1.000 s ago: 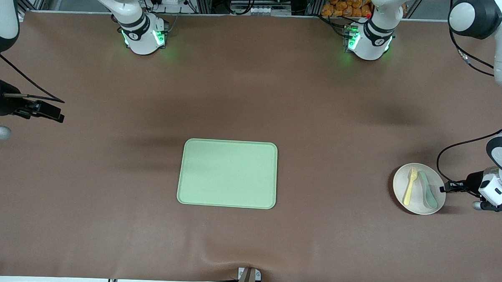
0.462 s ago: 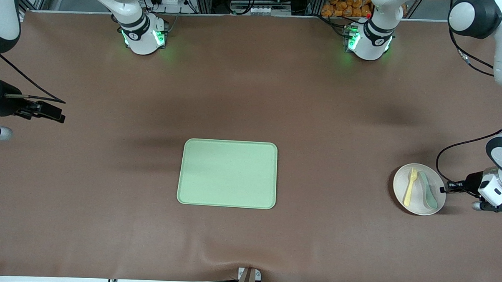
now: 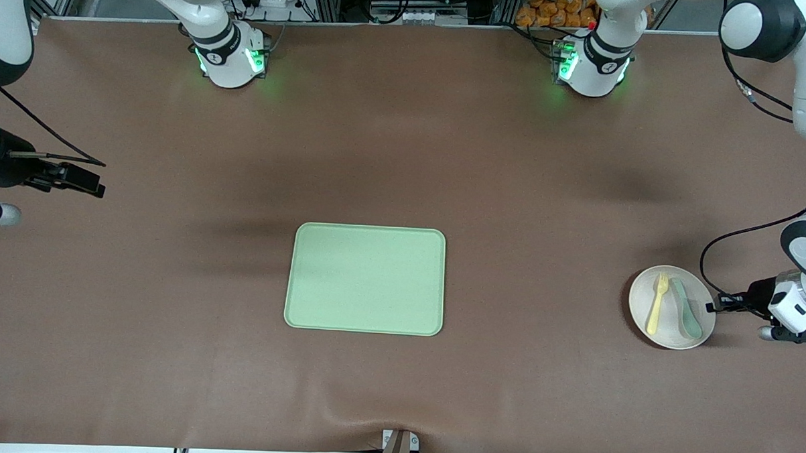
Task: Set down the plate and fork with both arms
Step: 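Close the left gripper on the plate rim and lift the plate, then carry the white plate with the left gripper toward the green tray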
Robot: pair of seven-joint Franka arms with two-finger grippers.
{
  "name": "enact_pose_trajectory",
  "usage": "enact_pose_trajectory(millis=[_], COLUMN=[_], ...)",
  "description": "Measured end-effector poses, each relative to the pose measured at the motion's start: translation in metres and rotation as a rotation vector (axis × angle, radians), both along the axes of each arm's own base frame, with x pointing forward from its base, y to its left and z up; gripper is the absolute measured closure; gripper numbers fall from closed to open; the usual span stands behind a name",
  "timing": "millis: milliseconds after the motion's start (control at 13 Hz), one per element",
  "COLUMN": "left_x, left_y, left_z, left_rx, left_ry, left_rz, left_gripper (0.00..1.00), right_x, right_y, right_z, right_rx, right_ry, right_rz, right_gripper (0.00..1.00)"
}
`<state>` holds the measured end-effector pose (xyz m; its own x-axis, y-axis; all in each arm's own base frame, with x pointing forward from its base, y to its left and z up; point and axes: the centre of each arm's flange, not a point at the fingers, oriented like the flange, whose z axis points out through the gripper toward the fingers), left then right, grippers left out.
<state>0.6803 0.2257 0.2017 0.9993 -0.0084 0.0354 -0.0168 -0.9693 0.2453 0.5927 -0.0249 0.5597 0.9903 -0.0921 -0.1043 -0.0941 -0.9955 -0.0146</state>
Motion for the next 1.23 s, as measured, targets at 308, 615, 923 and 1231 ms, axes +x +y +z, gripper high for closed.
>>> enact_pose_trajectory(millis=[308, 615, 923, 1231], left_x=[0.003, 0.017, 0.030, 0.045], left_y=[-0.012, -0.037, -0.085, -0.166], left_z=[0.006, 0.022, 0.029, 0.045], left_rx=[-0.061, -0.132, -0.194, -0.229], left_ry=[0.025, 0.003, 0.008, 0.051], left_rz=[-0.004, -0.020, -0.005, 0.038], left_gripper=[0.96, 0.96, 0.96, 0.96], right_x=[0.000, 0.000, 0.000, 0.000], right_y=[0.000, 0.002, 0.002, 0.003], right_z=[0.000, 0.000, 0.000, 0.000], right_rx=[0.000, 0.000, 0.000, 0.000], right_ry=[0.000, 0.000, -0.001, -0.002], right_rz=[0.000, 0.003, 0.003, 0.005], right_gripper=[0.00, 0.00, 0.00, 0.00])
